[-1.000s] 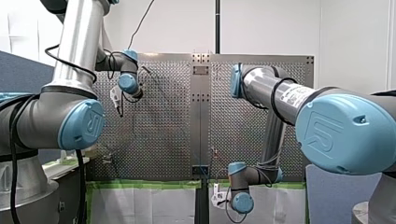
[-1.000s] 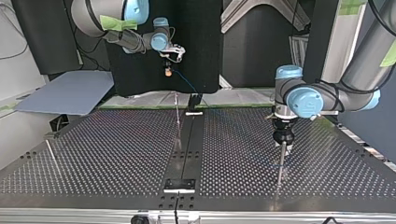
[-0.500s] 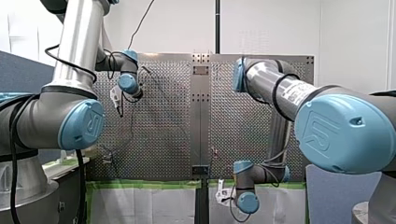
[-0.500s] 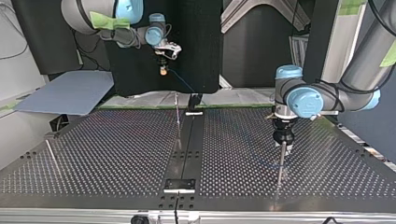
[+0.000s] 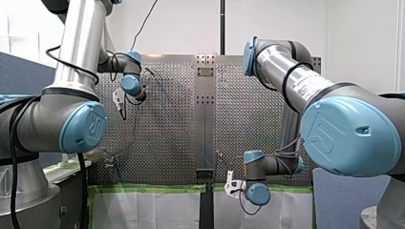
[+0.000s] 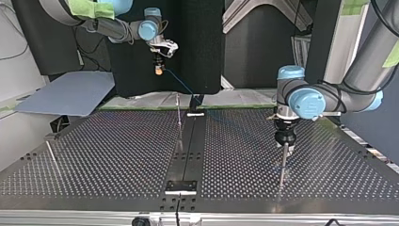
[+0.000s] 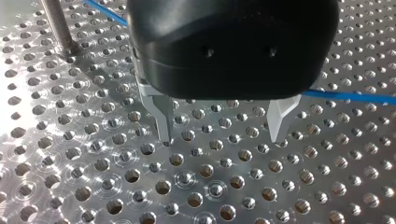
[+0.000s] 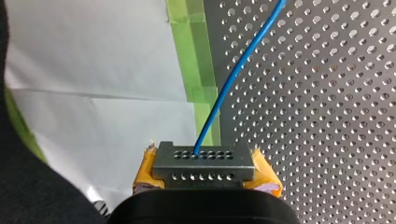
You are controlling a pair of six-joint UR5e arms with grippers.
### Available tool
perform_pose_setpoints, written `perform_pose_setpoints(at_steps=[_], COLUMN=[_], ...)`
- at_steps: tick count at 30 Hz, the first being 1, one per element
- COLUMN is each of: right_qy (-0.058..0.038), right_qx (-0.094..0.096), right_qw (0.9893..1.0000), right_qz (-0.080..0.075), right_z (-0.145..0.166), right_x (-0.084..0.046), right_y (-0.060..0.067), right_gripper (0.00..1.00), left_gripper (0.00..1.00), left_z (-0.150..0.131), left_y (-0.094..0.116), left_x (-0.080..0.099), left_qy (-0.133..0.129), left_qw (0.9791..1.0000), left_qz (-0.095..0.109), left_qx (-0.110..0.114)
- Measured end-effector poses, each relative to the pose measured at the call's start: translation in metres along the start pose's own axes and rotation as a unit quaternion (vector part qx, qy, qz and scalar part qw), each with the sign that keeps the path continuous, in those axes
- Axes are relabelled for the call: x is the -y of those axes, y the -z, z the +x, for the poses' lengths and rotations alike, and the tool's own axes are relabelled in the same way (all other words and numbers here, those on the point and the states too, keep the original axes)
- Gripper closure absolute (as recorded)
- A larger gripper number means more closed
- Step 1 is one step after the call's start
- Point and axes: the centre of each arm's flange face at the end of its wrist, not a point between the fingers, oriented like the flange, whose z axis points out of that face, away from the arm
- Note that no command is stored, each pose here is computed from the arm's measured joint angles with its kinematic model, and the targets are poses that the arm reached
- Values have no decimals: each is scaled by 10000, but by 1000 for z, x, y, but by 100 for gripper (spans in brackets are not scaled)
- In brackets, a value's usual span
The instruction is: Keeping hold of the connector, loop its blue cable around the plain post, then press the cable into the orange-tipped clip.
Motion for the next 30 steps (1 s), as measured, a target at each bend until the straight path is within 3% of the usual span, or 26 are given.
perform_pose_setpoints(at_steps=[7, 12, 17, 20, 27, 30], right_qy=[4, 6, -43, -92, -102, -83], right_qx=[337, 341, -13, -287, -829, -1084], right_qw=[9994, 9994, 9999, 9993, 9958, 9931], right_qz=[-47, -12, 109, 239, 374, 432], right_z=[15, 28, 54, 74, 119, 139], right_x=[-6, -8, -6, -4, -2, 1], right_y=[28, 39, 32, 25, 16, 14], right_gripper=[98, 98, 98, 98, 98, 98], left_gripper=[1, 1, 1, 1, 1, 1], left_z=[1, 3, 5, 6, 6, 6], left_y=[1, 3, 5, 6, 6, 6], left_x=[0, 2, 6, 7, 7, 6], left_qy=[68, 118, 166, 180, 211, 213], left_qw=[10000, 9999, 9997, 9997, 9997, 9997], left_qz=[-11, -3, 18, 23, -19, -42], left_qx=[-50, -124, -158, -162, -149, -146])
